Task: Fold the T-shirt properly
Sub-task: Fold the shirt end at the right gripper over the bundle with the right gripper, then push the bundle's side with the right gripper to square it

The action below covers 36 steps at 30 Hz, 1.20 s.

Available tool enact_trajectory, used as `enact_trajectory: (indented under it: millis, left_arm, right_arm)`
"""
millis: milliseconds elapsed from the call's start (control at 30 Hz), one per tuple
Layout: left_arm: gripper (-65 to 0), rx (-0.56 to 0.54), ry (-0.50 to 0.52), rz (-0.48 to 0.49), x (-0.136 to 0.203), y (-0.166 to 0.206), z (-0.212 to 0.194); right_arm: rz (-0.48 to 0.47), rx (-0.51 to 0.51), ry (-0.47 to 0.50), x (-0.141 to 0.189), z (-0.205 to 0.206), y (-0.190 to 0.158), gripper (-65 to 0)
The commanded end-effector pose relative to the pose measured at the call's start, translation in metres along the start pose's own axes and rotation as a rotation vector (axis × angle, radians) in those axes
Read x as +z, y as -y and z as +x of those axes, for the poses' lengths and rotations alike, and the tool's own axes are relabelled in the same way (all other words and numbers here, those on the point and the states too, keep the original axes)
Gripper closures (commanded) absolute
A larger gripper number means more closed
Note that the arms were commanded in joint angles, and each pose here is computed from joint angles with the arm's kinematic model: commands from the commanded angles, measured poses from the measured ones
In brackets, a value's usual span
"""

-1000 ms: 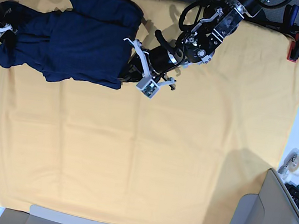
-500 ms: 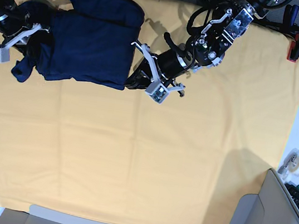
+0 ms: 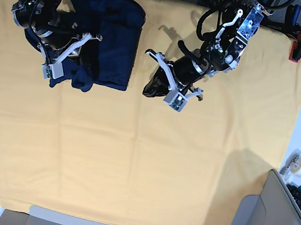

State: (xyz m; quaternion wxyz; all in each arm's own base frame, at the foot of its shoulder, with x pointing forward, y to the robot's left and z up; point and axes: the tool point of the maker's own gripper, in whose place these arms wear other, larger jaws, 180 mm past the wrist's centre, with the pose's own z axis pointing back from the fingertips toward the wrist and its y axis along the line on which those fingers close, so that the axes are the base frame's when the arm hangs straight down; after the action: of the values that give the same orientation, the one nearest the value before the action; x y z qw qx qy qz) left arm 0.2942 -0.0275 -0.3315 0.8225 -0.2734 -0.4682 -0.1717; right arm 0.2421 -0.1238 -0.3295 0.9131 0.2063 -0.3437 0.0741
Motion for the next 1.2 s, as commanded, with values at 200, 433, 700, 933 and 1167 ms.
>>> enact_trajectory:
  millis: [200,433,700,933,1167]
  left_arm:
    - [0.0,0.000,0.047,-0.013,0.002,0.004,0.012]
    - [0.0,0.000,0.047,-0.013,0.002,0.004,0.012]
    - [0.0,-0.001,0.046,-0.012,0.002,0.004,0.012]
    - [0.0,-0.001,0.046,-0.012,0.002,0.004,0.012]
    - [0.0,0.004,0.037,-0.013,0.003,0.004,0.008]
  right_arm:
    - [0.000,0.034,0.017,-0.016,0.013,-0.021,0.0]
    - [0.004,0.093,-0.037,-0.028,0.006,-0.037,-8.8]
    - [0.018,0.116,-0.045,-0.029,0.005,-0.043,-35.2]
    - [0.135,0.084,0.055,-0.025,0.031,-0.062,-38.6]
    - [-0.048,-0.160,0.275,0.032,0.054,0.033,-38.6]
